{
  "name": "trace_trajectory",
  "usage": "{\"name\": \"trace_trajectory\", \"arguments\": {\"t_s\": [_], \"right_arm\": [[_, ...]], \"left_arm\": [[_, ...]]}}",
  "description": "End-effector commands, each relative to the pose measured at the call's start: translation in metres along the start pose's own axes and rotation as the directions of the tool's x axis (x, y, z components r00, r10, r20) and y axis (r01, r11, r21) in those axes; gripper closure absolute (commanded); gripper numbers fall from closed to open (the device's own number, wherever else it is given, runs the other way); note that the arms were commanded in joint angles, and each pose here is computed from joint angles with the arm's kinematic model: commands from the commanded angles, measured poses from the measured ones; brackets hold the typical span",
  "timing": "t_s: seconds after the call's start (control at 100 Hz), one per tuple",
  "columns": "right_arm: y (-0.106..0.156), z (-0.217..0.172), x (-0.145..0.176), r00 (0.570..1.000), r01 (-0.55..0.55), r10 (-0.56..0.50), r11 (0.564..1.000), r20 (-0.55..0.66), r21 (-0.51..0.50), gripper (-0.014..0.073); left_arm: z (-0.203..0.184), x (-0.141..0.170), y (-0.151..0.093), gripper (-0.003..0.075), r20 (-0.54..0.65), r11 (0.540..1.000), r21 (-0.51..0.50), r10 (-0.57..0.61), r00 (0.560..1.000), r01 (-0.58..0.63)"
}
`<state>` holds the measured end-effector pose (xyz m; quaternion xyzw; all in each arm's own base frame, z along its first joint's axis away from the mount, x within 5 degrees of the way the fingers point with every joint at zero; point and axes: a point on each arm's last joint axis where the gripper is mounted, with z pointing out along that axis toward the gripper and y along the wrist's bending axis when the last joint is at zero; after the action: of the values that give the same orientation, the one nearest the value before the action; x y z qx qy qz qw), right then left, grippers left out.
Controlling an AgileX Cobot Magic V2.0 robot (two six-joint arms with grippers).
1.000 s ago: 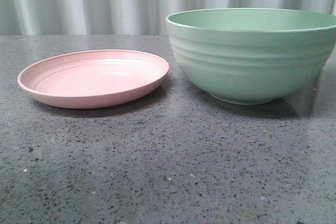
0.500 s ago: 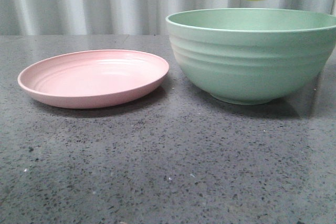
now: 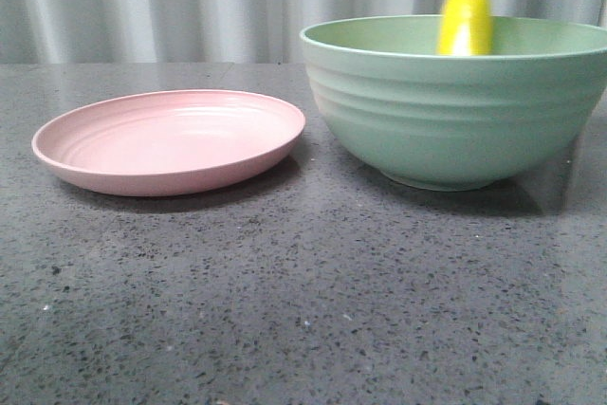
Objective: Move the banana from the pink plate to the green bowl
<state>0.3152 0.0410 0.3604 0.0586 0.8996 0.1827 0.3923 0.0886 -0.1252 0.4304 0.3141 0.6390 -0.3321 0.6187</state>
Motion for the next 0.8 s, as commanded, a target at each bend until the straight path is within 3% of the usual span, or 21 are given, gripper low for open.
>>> {"name": "trace_trajectory", "arguments": {"t_s": [0.0, 0.14, 0.21, 0.3, 0.46, 0.79], "right_arm": [[0.009, -0.023, -0.017, 0.990, 0.023, -0.019, 0.999, 0.141, -0.024, 0.0092], [0.012, -0.035, -0.019, 0.985, 0.036, -0.031, 0.999, 0.169, -0.028, 0.0096], [0.014, -0.045, -0.019, 0.979, 0.062, -0.056, 0.998, 0.194, -0.026, 0.0146], [0.019, -0.063, -0.019, 0.967, 0.117, -0.108, 0.993, 0.231, -0.025, 0.0316], [0.027, -0.100, -0.015, 0.940, 0.173, -0.156, 0.984, 0.305, -0.030, 0.0666], [0.038, -0.165, 0.000, 0.853, 0.289, -0.262, 0.957, 0.452, 0.010, 0.0662]], "left_arm": [[-0.003, -0.017, -0.001, 0.0333, 0.122, 1.000, 0.013, -0.018, 0.992, 0.016], [-0.003, -0.018, -0.001, 0.0338, 0.129, 1.000, 0.014, -0.020, 0.991, 0.018], [-0.004, -0.018, -0.001, 0.0374, 0.127, 1.000, 0.014, -0.020, 0.992, 0.018], [-0.005, -0.017, -0.001, 0.0479, 0.123, 1.000, 0.015, -0.026, 0.992, 0.024], [-0.011, -0.020, -0.001, 0.0741, 0.137, 1.000, 0.015, -0.024, 0.990, 0.022], [-0.035, -0.007, -0.001, 0.0741, 0.212, 1.000, 0.019, -0.016, 0.977, 0.012]]}}
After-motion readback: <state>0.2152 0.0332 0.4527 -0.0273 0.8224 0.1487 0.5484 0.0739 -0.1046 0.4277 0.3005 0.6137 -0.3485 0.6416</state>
